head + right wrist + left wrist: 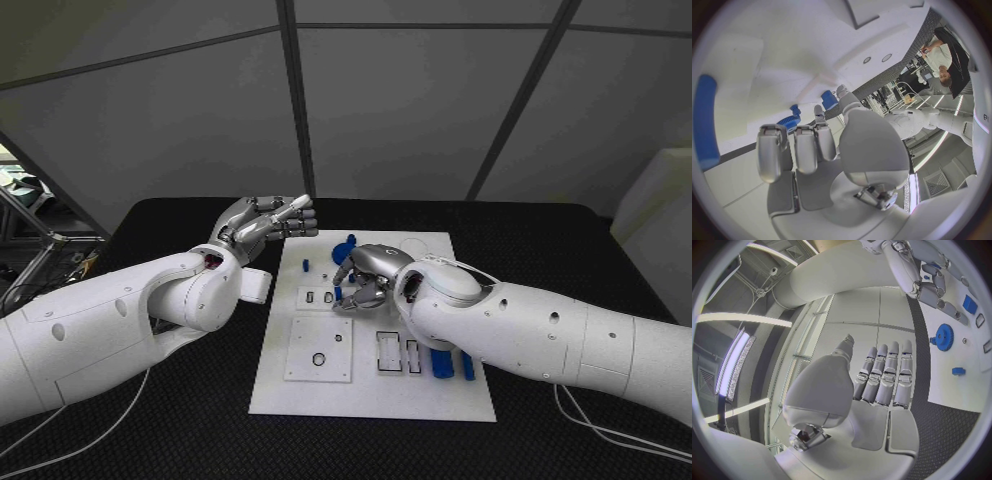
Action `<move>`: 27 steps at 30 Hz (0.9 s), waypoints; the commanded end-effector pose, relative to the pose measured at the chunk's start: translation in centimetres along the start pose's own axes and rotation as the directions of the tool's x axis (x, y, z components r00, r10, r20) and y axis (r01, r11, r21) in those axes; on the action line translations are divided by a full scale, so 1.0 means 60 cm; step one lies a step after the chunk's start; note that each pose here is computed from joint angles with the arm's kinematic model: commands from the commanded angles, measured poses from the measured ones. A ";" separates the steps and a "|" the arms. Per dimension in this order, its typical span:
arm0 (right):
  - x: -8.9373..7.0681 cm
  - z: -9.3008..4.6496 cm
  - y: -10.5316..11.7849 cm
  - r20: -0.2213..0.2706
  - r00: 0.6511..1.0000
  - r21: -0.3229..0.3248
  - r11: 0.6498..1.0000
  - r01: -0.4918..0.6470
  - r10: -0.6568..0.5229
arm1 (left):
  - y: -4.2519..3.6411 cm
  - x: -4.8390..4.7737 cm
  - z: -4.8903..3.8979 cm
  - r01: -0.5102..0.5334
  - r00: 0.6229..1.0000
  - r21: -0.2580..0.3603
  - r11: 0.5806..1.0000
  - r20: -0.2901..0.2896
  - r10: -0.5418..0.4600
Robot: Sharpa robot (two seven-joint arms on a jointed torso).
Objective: Assemble the parts on the task board
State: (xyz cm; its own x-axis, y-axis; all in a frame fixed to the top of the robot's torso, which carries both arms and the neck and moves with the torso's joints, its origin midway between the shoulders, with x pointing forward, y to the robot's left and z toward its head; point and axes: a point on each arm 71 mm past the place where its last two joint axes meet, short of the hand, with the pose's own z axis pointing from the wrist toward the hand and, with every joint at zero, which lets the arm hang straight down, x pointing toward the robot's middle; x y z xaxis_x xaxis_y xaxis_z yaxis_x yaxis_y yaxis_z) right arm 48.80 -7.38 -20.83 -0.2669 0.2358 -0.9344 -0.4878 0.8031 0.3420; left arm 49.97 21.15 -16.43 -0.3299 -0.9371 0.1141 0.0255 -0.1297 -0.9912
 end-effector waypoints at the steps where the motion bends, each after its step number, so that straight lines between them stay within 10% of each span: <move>1: -0.012 -0.001 0.005 0.089 0.996 -0.036 0.999 -0.021 0.024 | -0.002 0.002 0.001 0.001 1.000 0.003 1.000 -0.014 -0.001; 9: -0.030 -0.020 0.015 0.189 0.977 -0.152 0.986 -0.072 0.101 | 0.001 0.000 0.001 -0.027 0.999 -0.012 1.000 -0.029 0.027; 17: -0.066 -0.085 -0.014 0.125 0.975 -0.275 0.951 -0.142 0.182 | 0.014 -0.005 -0.003 -0.211 0.969 -0.099 0.972 -0.149 0.195; 27: -0.148 -0.142 -0.122 0.151 0.873 -0.131 0.885 -0.447 0.463 | 0.039 -0.004 -0.004 -0.614 0.777 -0.300 0.730 -0.393 0.492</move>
State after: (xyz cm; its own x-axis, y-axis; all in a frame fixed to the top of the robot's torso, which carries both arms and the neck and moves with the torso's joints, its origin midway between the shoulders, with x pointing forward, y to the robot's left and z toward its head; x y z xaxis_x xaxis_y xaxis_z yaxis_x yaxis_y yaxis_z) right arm 47.59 -19.93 -14.21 -0.2452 0.5616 -0.7903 -0.4830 0.6360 0.6018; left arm 50.19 21.25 -17.75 -0.5310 -0.8035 -0.2691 -0.0448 0.3437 -0.9380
